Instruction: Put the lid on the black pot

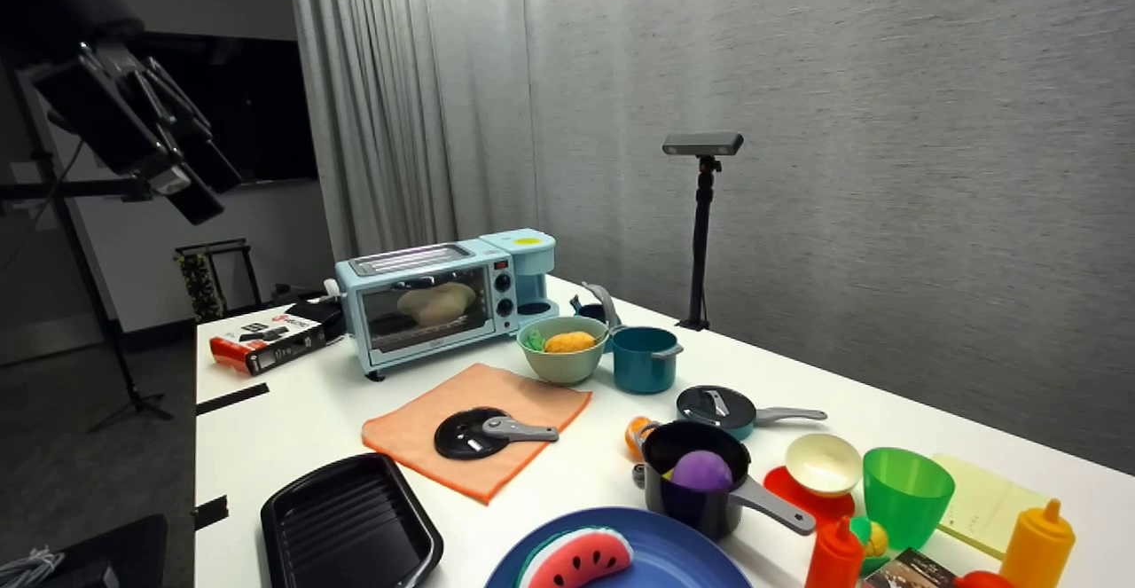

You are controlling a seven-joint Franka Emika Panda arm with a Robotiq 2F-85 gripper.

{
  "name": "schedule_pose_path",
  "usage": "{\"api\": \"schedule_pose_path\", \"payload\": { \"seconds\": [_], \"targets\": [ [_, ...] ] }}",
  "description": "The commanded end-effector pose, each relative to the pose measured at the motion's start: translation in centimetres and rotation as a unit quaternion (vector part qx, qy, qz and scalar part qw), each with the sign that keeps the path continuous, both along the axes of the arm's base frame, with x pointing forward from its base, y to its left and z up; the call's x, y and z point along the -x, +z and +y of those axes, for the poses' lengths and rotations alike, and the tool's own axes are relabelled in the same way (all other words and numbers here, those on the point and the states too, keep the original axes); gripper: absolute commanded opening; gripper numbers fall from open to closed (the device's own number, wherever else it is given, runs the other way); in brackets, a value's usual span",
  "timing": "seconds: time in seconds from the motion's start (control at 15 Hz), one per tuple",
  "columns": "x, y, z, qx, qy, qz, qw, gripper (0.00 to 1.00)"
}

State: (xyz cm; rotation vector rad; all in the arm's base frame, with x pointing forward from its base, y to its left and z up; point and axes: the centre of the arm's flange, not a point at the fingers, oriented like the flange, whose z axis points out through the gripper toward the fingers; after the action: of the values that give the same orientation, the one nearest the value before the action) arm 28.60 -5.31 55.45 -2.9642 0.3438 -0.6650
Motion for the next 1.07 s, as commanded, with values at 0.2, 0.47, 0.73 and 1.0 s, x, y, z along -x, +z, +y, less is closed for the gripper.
{"api": "schedule_pose_path", "payload": {
  "seconds": [0.2, 0.47, 0.73, 1.0],
  "targets": [
    [-6.5, -3.3, 3.8, 0.007, 0.000, -0.002, 1.0000, 1.00],
    [-12.7, -7.5, 8.4, 0.017, 0.001, -0.012, 0.9998, 1.00],
    [-11.7, -9.6, 9.7, 0.019, -0.001, -0.013, 0.9997, 1.00],
    [-13.7, -10.6, 10.4, 0.013, -0.003, -0.006, 0.9999, 1.00]
  ]
}}
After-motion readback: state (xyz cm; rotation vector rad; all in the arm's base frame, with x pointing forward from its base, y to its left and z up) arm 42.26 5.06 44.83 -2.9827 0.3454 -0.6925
